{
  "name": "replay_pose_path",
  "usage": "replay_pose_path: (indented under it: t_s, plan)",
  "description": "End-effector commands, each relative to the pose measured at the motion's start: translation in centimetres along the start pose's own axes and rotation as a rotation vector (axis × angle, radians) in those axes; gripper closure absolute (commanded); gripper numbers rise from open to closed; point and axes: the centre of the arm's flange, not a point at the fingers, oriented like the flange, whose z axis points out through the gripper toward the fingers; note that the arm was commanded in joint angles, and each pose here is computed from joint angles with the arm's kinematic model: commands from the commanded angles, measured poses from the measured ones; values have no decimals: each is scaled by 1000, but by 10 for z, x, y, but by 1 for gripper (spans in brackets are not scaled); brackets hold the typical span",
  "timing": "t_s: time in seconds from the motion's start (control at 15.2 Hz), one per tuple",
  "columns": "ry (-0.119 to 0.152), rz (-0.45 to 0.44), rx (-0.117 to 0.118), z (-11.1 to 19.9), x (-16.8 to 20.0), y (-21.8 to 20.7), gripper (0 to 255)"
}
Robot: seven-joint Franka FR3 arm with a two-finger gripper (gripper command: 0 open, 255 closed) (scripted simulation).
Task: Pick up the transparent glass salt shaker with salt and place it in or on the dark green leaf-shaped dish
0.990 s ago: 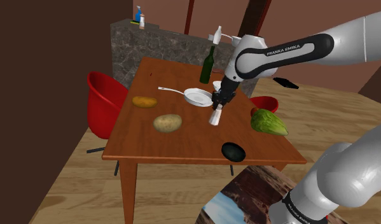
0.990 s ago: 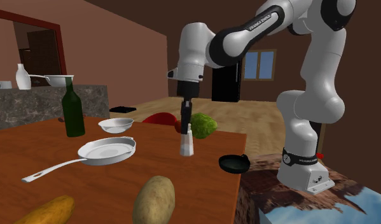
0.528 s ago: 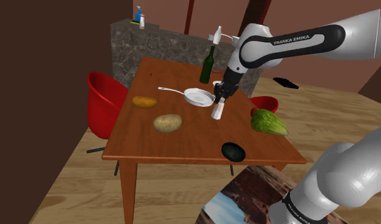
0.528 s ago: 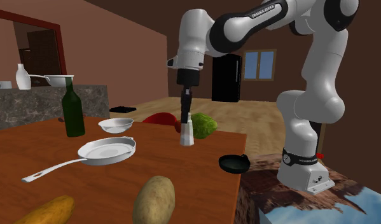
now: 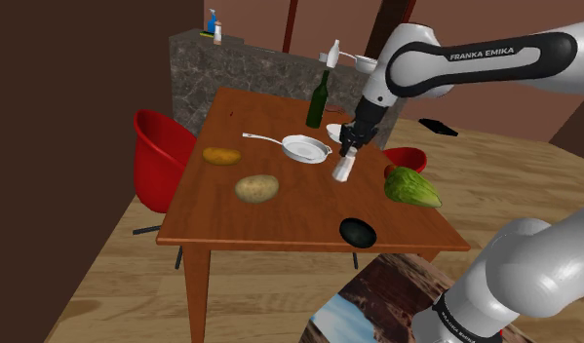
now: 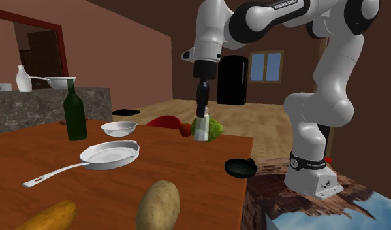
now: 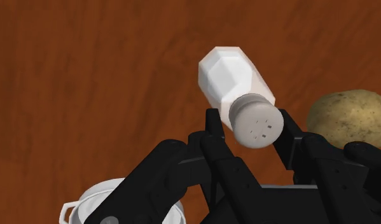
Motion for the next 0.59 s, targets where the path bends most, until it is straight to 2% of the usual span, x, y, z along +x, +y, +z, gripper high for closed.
replay_pose_path:
  t_s: [0.0, 0.53]
  plan:
    - [0, 0, 0, -8, -25, -2, 255]
    - [0, 0, 0, -45, -131, -6, 255]
